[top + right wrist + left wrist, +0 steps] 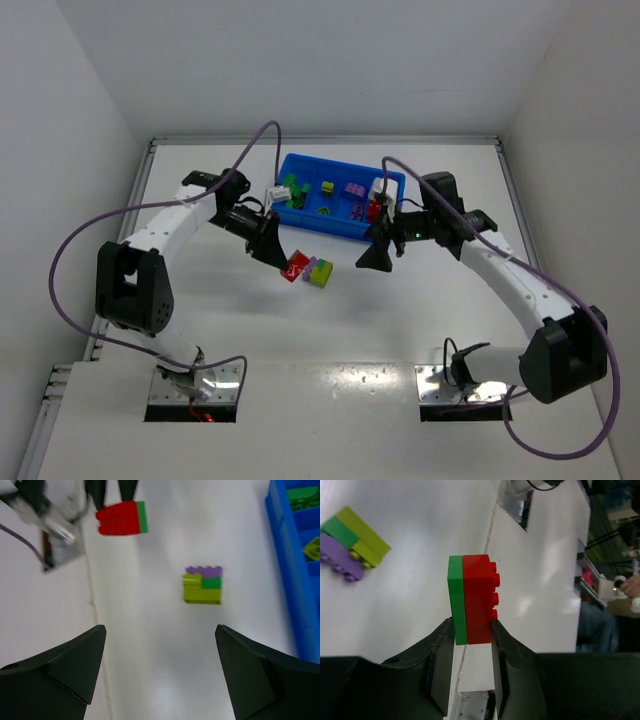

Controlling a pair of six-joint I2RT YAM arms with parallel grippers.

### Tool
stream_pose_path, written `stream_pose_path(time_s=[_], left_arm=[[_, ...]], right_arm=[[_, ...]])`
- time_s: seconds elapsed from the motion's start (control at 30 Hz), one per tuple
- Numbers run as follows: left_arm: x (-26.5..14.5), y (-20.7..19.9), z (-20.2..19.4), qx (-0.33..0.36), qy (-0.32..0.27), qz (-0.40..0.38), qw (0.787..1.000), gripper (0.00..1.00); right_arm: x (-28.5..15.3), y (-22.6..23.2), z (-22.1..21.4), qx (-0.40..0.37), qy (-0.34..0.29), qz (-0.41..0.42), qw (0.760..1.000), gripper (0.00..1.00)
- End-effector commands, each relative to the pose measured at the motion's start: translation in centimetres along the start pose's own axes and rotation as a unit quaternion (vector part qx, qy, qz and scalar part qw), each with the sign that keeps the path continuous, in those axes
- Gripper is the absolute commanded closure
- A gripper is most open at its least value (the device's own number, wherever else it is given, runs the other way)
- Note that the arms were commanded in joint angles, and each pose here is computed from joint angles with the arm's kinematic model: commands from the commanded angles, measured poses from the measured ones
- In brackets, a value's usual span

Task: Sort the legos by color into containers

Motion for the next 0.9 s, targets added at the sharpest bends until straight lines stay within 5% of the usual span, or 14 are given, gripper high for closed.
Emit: stream_pose_path(time_s=[0.0, 0.33, 0.53, 0.87], left_arm=[[0.2, -3.1, -0.4, 0.014, -0.013, -0.078, 0.997, 0.97], [0.0, -3.9, -0.8, 0.026, -0.033, -0.005, 0.999, 0.99], [0.5, -4.2, -1.4, 0.016, -0.023, -0.007, 1.0, 0.99], [1.9, -4.0, -0.6, -0.007, -0.005, 0.012, 1.0, 1.0]], right_arm=[[-1.4, -1.4, 0.1, -0.175, 0.084, -0.078, 0.978, 0.1], [-3.7, -1.2, 1.6, -0.362, 0.15, -0.126, 0.912, 0.1], [-2.8, 2.8, 3.2, -0.553, 0.049, -0.082, 0.828, 0.1], [2.5, 7.8, 3.6, -0.697, -0.013, -0.025, 0.717, 0.24]])
Point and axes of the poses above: each gripper's point midway between its finger pads, its own x axis out along the fingers, its own y axis along the line the jaws close on, z = x × y, the point moved 4 cm from there along -x, back along the fingers, and after that the axes turned 4 degrees about -x, right-handed, at the moved point
